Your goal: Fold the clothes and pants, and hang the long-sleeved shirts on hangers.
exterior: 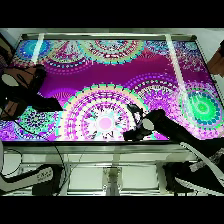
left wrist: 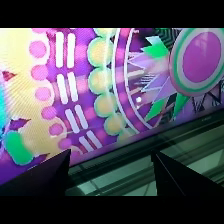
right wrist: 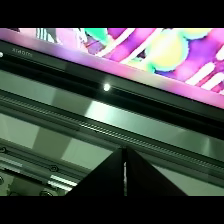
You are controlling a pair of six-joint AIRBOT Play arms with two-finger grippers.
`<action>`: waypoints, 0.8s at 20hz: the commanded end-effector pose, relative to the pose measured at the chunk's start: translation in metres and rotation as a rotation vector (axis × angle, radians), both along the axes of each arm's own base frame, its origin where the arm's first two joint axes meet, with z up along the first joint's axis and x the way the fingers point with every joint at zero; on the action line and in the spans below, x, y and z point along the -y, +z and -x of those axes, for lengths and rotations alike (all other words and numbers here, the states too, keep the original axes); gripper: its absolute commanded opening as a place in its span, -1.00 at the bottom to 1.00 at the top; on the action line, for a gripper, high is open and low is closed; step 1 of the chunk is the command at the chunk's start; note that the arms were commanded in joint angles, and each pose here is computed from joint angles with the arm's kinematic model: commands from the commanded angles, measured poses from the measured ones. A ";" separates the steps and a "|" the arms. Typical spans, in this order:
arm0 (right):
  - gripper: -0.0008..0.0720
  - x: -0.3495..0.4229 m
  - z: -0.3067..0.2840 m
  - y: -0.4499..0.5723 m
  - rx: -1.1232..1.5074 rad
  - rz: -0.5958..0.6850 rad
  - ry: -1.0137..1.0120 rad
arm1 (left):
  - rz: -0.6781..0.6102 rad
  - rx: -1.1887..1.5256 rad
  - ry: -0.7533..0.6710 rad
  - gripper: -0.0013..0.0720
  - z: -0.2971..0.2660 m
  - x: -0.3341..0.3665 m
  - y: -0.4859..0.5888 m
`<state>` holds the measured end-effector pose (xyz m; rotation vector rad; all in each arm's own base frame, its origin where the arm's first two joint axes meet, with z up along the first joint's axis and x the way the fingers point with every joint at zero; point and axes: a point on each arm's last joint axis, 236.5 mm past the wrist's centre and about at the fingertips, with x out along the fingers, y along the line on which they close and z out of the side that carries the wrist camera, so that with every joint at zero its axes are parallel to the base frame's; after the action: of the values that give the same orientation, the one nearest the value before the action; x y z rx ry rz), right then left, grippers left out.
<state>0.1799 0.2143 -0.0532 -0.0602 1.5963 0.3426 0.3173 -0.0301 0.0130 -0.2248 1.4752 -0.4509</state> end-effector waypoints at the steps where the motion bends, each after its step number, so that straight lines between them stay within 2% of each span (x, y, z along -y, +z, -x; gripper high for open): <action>1: -0.96 0.004 0.007 0.000 -0.029 0.018 0.006 | 0.000 0.000 0.001 0.60 0.000 0.000 0.000; 7: -0.95 0.002 0.010 0.001 -0.041 0.010 0.002 | 0.000 0.000 0.001 0.60 0.000 0.000 0.000; 16: -0.92 -0.022 -0.013 0.005 0.050 -0.096 -0.029 | 0.001 0.087 0.046 0.59 -0.024 -0.001 0.001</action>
<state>0.1828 0.2283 -0.0505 0.0004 1.5763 0.3729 0.3314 -0.0289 0.0128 -0.2278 1.4207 -0.4301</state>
